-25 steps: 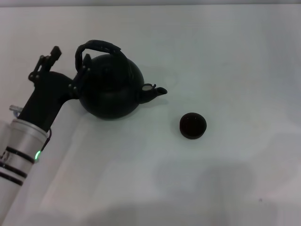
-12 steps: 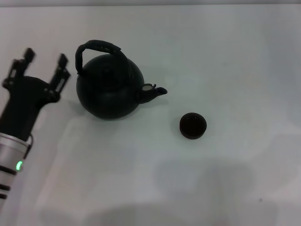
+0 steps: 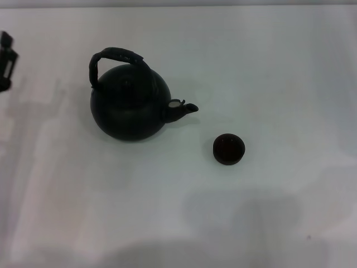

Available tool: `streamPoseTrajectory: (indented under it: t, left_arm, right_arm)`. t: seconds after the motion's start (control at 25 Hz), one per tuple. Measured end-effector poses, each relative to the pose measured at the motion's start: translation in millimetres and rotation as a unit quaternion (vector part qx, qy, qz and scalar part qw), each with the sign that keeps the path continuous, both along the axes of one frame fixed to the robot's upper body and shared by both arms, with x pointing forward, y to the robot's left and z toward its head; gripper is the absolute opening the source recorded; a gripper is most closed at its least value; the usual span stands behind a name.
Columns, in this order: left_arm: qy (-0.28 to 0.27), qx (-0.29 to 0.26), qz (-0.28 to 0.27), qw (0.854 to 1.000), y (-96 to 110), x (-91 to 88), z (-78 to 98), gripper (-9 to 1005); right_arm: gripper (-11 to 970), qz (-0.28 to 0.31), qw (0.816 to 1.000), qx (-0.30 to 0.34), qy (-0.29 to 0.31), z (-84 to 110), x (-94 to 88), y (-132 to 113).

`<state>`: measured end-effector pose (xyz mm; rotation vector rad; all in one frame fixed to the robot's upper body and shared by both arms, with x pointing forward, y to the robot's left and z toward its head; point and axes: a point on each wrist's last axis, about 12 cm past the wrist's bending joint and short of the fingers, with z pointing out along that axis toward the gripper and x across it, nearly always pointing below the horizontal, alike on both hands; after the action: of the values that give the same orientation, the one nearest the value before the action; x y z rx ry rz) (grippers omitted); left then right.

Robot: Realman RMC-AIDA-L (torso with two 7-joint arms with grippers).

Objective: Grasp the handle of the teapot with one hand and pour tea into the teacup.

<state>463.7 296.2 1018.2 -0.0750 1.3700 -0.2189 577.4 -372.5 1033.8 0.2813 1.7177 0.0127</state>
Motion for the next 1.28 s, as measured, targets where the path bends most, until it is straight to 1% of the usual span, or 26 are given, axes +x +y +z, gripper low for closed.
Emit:
streamPoseTrajectory:
  t: [0.04,0.08,0.24,0.36,0.48,0.64,0.84,1.04,1.28]
  left_arm:
    - [0.0,0.0,0.0,1.0,0.0,0.0,0.0,767]
    - [0.002,-0.018,0.009,1.0,6.2,5.6,1.2,767]
    - [0.001,-0.04,0.035,0.999,14.2,13.7,3.9,767]
    - [0.003,-0.057,0.077,0.995,23.7,19.2,4.6,768]
    - [0.009,-0.063,0.104,0.993,29.6,25.9,5.0,768]
    - [0.016,-0.051,0.105,0.993,32.0,35.1,6.7,769]
    - [0.034,-0.045,0.1,0.993,29.7,48.0,6.9,769]
    - [0.043,-0.044,0.099,0.993,29.2,51.3,6.0,770]
    - [0.043,-0.024,0.1,0.994,27.8,54.2,7.1,772]
  right_arm:
    - [846,0.002,1.0,0.001,-0.001,-0.5,-0.5,1.3]
    - [846,0.006,1.0,0.002,-0.002,-1.2,-1.3,3.0]
    - [846,0.022,1.0,-0.003,-0.003,-2.4,-1.0,10.1]
    - [846,0.061,0.998,-0.032,0.001,-1.2,2.1,18.8]
    - [846,0.076,0.996,-0.048,0.001,0.4,4.5,22.1]
    - [846,0.076,0.996,-0.053,-0.001,1.5,5.9,22.6]
    - [847,0.076,0.996,-0.052,-0.001,3.8,10.7,25.3]
    - [846,0.07,0.996,-0.048,0.002,4.2,12.6,24.7]
    - [847,0.055,0.998,-0.04,0.005,2.7,10.4,20.1]
